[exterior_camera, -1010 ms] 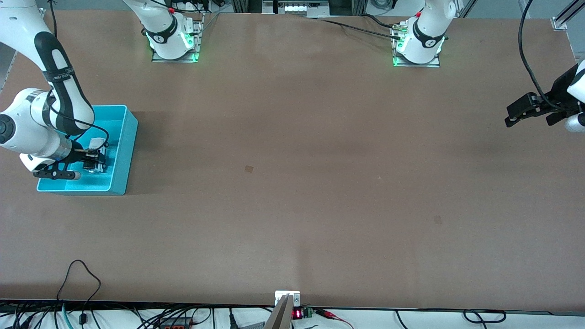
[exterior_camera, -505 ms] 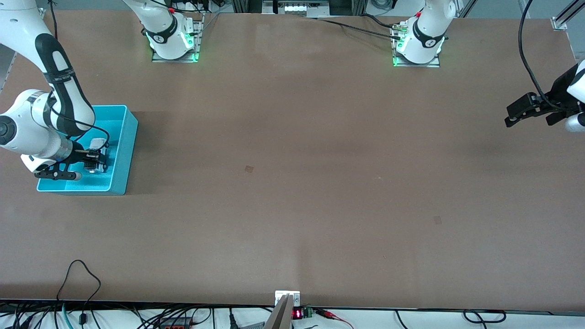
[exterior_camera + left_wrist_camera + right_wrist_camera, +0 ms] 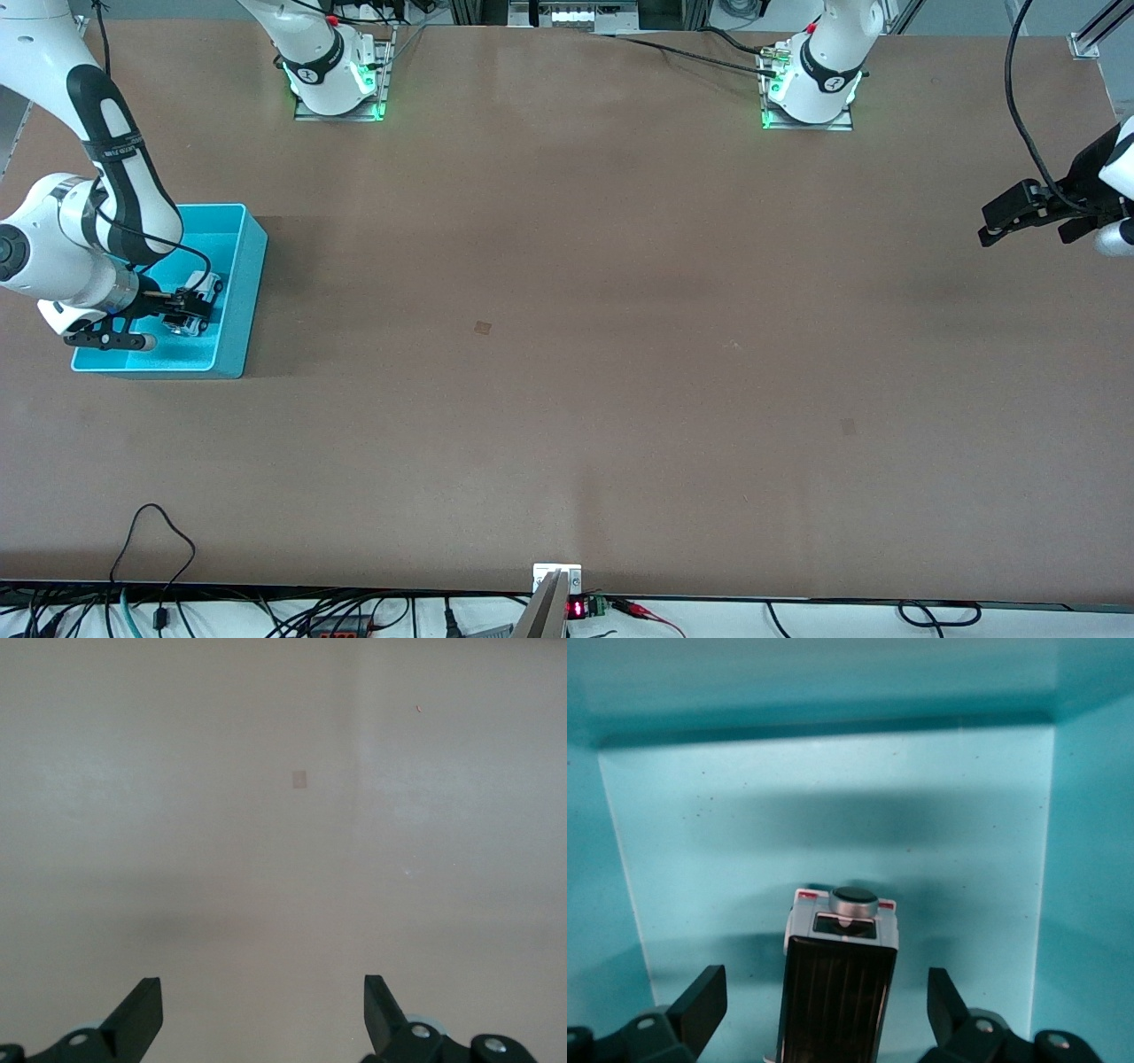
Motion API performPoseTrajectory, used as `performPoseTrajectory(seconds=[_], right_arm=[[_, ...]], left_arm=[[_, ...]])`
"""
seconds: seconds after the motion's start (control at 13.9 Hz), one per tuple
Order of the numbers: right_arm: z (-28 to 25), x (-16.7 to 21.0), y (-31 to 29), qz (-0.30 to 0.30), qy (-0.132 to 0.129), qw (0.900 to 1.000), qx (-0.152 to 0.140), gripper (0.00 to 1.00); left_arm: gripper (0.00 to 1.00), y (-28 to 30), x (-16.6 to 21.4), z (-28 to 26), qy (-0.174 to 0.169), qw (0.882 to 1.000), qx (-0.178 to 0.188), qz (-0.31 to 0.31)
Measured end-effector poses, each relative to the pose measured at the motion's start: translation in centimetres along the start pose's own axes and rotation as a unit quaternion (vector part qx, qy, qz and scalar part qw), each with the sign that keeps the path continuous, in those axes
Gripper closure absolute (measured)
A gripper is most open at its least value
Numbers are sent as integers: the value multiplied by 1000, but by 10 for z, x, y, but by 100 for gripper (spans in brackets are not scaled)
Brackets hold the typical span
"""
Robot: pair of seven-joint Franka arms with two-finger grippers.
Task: Wind and store white jeep toy
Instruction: 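Open the right gripper to release the jeep inside the bin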
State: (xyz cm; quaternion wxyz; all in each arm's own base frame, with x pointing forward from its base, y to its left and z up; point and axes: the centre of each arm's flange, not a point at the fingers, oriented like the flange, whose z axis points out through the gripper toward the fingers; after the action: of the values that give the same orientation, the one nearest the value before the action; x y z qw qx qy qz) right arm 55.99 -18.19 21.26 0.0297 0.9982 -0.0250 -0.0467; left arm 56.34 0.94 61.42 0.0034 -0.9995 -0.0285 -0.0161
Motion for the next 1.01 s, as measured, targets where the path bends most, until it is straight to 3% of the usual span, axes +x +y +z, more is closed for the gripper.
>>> performPoseTrajectory(seconds=[0.58,0.79,1.01], right_arm=[[-35,7,-1,-2,23,1000,-4,0],[-68,4,-5,-5,27,1000,-5,0],[-119,3,-16,-13,53,998,-8,0]], left_arm=[[0,5,0,0,0,1000,0,9],[0,5,0,0,0,1000,0,9],[0,5,0,0,0,1000,0,9]])
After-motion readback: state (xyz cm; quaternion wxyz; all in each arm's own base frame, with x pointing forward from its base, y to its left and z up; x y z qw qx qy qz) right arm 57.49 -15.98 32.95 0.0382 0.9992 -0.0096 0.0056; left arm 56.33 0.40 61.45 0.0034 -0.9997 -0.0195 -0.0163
